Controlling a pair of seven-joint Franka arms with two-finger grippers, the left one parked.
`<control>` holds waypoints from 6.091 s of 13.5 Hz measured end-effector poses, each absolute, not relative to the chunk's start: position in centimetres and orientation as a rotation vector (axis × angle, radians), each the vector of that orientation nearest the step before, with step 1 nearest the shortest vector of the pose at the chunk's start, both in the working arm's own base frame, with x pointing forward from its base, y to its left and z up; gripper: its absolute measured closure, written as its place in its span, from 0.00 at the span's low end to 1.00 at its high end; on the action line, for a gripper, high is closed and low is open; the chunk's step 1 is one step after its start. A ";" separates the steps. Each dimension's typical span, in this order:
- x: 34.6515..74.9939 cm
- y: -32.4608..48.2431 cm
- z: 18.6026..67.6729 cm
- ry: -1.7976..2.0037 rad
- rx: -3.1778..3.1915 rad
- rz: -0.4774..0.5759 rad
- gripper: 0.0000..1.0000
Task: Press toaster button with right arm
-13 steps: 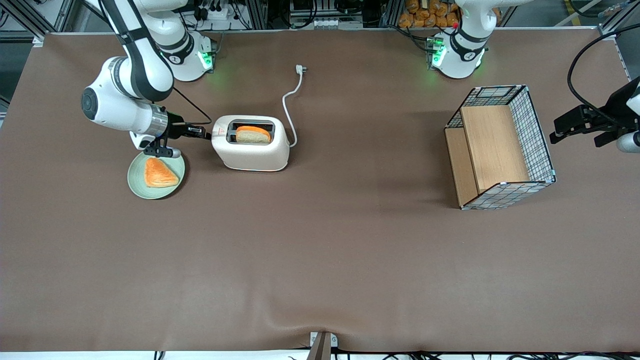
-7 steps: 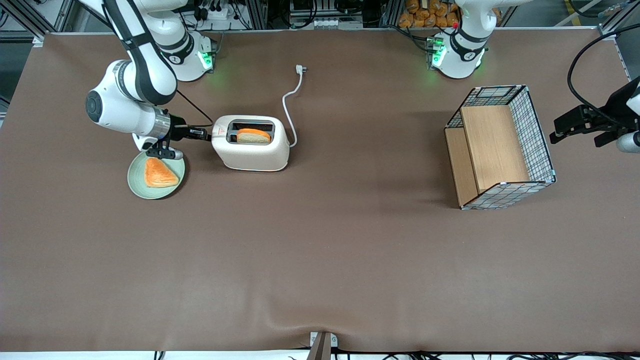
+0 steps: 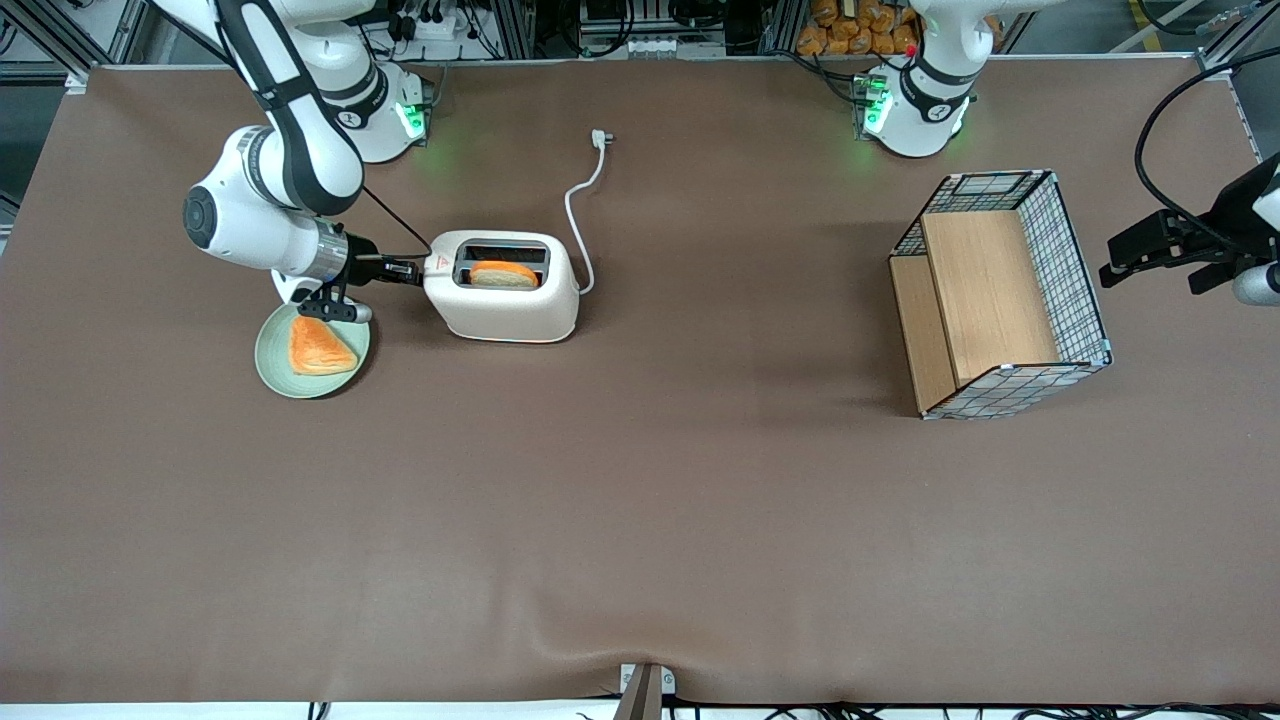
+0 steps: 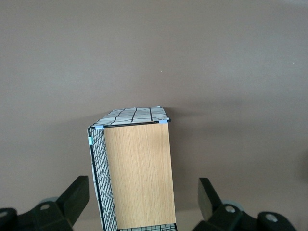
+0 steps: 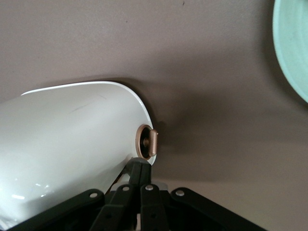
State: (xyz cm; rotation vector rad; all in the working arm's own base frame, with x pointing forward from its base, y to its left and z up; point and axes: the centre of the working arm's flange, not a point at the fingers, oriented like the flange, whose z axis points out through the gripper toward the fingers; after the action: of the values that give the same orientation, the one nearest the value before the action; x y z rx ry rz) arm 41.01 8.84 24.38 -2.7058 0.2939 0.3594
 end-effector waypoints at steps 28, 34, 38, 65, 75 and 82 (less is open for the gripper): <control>41.8 8.3 25.0 0.179 -2.679 0.336 0.99; 45.1 3.9 28.2 0.051 -2.759 0.299 0.71; 49.5 0.1 35.1 -0.077 -2.831 0.302 0.30; 53.2 -2.4 66.9 -0.102 -3.118 -0.006 0.00; 53.2 -2.1 66.8 -0.108 -3.118 -0.004 0.00; 53.3 -2.1 66.8 -0.109 -3.119 -0.011 0.00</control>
State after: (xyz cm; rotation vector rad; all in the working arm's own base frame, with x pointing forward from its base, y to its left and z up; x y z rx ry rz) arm 53.28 -2.09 66.83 -3.1193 -0.1089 -0.0105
